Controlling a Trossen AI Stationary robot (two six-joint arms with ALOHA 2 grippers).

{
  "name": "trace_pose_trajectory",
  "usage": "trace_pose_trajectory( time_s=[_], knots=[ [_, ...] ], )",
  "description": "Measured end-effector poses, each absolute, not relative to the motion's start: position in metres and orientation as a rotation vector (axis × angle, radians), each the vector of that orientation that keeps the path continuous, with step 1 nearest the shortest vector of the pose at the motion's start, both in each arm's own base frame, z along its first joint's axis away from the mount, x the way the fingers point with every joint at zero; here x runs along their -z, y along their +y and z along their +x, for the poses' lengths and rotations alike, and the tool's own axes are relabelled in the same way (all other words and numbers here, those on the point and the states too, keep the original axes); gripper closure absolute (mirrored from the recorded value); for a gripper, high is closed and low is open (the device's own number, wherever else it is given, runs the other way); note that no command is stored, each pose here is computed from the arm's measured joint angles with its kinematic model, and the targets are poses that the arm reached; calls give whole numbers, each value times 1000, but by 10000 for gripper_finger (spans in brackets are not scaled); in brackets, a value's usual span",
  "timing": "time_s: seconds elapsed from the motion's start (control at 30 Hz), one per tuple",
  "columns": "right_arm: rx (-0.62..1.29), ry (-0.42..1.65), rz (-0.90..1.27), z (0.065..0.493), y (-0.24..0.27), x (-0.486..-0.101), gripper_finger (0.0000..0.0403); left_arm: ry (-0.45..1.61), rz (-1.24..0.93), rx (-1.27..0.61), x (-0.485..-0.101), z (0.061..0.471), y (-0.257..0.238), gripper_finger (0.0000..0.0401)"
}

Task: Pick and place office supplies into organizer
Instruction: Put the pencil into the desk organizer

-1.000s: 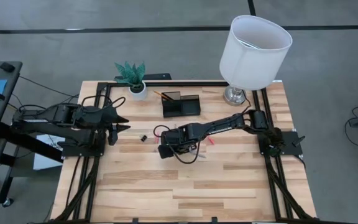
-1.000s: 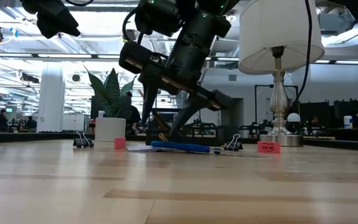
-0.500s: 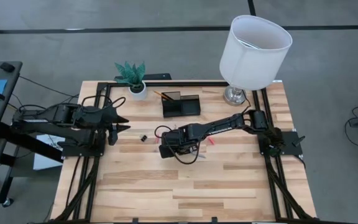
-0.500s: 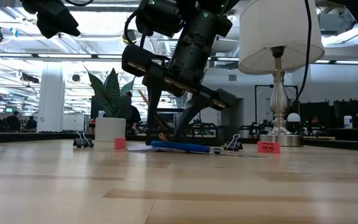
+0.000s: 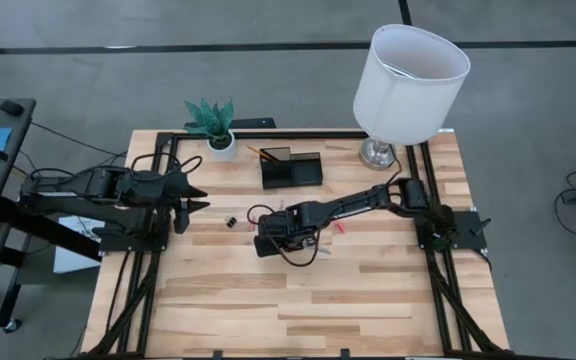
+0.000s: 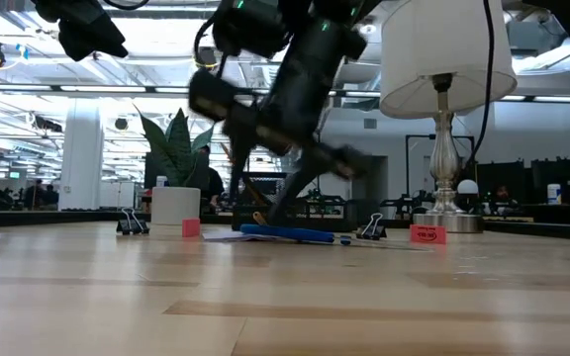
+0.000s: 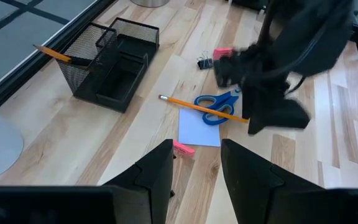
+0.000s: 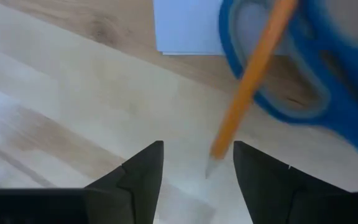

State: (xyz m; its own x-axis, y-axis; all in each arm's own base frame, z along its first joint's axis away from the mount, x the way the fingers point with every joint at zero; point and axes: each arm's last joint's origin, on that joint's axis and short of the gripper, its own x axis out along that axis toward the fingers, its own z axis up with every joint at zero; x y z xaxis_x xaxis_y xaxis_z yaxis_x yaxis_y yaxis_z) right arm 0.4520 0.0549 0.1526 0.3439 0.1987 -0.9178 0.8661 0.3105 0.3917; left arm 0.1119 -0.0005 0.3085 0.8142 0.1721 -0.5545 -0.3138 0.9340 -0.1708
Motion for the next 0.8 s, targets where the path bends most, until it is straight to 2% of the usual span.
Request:
trace_pose_trajectory(
  time_s=[0.27,0.8],
  knots=[
    [555,1210,1242,461,57,-128,214,568,-260,-263,-308,112,0,275],
    [549,1201,1242,464,41,-132,230,577,-259,-264,-307,111,0,275]
  ],
)
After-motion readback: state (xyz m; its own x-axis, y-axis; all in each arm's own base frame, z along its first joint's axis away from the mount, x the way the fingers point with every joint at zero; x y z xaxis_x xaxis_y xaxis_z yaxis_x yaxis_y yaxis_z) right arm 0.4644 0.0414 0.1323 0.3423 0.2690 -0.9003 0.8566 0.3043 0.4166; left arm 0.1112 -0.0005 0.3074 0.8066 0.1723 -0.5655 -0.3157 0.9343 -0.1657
